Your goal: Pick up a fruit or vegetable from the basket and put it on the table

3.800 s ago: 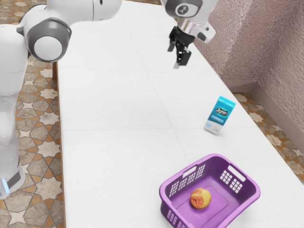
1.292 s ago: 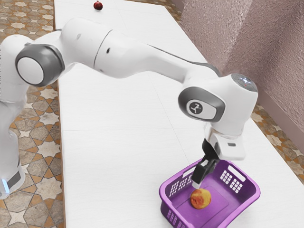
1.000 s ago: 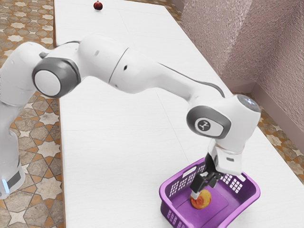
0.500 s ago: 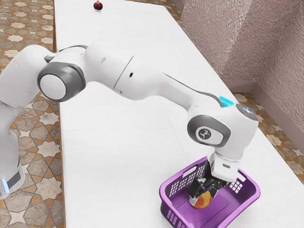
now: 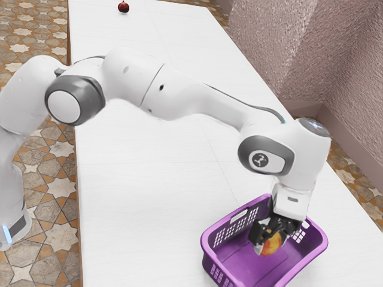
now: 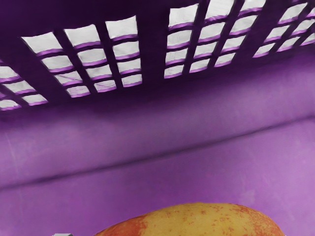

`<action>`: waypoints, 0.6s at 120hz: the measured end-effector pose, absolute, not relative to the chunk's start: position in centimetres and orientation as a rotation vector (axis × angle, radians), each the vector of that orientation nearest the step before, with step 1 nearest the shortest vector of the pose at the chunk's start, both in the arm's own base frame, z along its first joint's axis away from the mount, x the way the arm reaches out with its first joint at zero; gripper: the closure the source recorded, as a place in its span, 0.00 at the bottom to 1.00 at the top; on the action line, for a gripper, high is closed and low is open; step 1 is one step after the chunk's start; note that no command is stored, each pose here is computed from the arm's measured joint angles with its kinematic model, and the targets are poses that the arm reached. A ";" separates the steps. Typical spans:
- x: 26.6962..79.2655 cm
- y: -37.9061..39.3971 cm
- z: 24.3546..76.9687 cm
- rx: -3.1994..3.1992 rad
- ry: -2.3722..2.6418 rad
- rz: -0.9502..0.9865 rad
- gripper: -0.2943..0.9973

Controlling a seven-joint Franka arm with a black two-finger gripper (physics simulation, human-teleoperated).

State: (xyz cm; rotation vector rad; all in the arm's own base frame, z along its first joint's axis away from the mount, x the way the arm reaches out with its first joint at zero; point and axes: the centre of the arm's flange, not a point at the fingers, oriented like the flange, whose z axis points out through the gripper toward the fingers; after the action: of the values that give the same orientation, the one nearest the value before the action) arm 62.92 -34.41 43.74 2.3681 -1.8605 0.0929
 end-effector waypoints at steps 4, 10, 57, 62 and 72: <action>62.9 -34.9 45.8 2.366 -1.882 0.151 0.46; 62.7 -35.2 49.3 2.367 -1.906 0.241 0.45; 52.8 -10.2 60.8 2.950 -1.190 -0.083 0.41; 52.6 -8.4 56.8 2.973 -1.060 -0.224 0.41; 52.6 -6.0 51.2 3.005 -0.839 -0.381 0.43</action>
State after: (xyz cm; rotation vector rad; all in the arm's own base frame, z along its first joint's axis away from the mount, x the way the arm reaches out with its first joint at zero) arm 52.60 -6.03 51.22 3.0047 -0.8392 -0.3811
